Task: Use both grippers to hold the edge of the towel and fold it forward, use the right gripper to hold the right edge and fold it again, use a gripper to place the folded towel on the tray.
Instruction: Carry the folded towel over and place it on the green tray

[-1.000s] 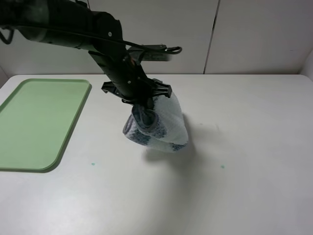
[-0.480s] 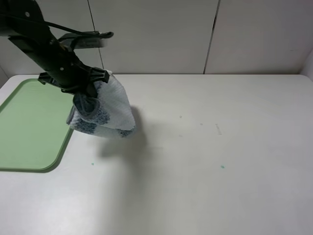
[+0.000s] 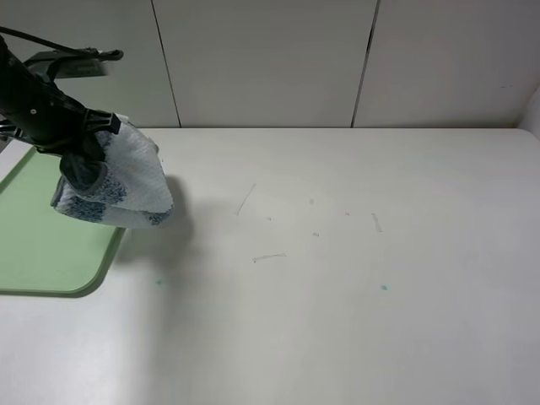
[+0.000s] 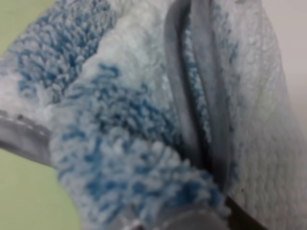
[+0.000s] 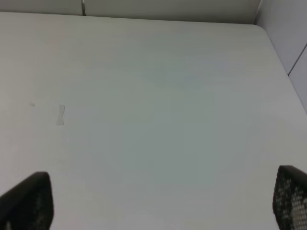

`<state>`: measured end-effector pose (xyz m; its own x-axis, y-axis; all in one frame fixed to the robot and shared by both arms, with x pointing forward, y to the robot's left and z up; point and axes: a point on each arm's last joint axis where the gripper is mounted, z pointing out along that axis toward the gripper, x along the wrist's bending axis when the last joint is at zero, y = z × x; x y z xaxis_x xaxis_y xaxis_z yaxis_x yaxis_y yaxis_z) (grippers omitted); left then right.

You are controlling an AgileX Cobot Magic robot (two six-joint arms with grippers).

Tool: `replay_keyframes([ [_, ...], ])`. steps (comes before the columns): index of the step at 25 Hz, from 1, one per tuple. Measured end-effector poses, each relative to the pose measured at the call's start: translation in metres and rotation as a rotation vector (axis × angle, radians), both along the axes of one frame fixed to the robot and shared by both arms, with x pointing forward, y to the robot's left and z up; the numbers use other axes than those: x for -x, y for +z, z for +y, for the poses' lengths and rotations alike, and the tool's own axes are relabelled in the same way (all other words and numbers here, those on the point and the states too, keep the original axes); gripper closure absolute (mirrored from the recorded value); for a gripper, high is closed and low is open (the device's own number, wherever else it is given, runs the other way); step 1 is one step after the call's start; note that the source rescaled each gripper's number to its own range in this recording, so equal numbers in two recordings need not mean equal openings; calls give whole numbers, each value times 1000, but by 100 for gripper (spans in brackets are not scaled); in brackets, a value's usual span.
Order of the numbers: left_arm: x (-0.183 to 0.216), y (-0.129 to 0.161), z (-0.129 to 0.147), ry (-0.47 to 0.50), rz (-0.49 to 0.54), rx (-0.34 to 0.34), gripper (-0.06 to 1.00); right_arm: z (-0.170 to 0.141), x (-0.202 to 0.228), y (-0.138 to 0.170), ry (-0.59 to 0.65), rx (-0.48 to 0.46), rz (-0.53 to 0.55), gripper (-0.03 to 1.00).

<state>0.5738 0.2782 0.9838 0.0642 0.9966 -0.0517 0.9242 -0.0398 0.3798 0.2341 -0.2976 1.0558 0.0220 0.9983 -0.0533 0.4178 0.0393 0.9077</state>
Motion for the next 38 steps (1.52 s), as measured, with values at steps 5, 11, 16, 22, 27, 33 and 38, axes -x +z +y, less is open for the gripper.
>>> replay_keyframes([
  [5,-7,1,29,57,-65,-16,77,0,0,0,0,0,0,-3],
  [11,-17,-14,52,123,-99,-25,77,0,0,0,0,0,0,-3],
  [16,-26,-23,65,148,-156,-43,77,0,0,0,0,-1,0,-3],
  [22,-30,-40,71,155,-142,-49,77,0,0,0,1,-2,0,-3],
  [27,-30,-41,71,157,-142,-49,57,0,0,0,2,-3,0,-3],
  [33,-30,-40,76,166,-152,-53,-1,0,0,0,2,-3,0,-3],
  [38,-26,-31,75,151,-152,-58,-5,0,0,0,2,-3,0,-3],
])
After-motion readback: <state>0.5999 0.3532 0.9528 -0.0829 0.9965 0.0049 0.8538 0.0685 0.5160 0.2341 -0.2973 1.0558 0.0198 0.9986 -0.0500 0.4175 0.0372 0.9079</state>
